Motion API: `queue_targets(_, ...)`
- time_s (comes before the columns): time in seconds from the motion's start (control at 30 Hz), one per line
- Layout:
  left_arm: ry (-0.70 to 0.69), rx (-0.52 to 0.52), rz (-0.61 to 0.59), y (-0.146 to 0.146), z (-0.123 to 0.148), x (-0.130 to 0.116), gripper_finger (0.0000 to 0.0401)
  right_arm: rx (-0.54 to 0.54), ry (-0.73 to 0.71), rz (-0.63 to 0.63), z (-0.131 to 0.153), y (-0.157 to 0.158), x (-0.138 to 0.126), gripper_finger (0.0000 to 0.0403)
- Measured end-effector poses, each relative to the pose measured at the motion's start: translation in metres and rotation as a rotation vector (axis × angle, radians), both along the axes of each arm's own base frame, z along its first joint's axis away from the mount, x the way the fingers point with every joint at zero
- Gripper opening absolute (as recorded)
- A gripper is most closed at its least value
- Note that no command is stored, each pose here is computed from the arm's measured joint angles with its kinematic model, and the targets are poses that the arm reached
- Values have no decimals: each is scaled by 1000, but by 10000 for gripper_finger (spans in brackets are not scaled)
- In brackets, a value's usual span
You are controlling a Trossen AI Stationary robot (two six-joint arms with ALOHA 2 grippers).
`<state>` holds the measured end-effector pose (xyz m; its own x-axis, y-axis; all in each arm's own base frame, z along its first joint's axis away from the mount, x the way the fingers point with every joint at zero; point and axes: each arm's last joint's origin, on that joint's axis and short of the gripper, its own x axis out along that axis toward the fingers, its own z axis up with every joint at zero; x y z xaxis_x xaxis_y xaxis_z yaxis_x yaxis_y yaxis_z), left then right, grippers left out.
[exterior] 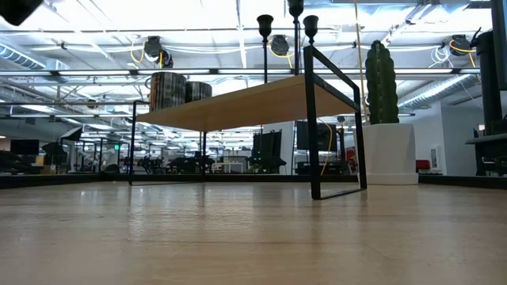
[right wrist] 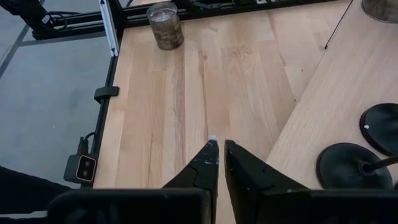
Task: Pick & Place candle stick holders
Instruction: Put the brown scented candle on the shelf
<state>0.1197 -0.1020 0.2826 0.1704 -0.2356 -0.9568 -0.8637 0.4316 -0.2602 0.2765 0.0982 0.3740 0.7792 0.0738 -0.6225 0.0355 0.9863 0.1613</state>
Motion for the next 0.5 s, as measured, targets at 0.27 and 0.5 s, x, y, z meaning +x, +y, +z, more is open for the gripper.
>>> queue_targets(0.27,43,49,-264,-34,-19,5,186,-1,0,5,0,0,0,18)
queue_targets(0.5,123,81,-471,-52,-36,7,186,-1,1,5,0,0,0,18)
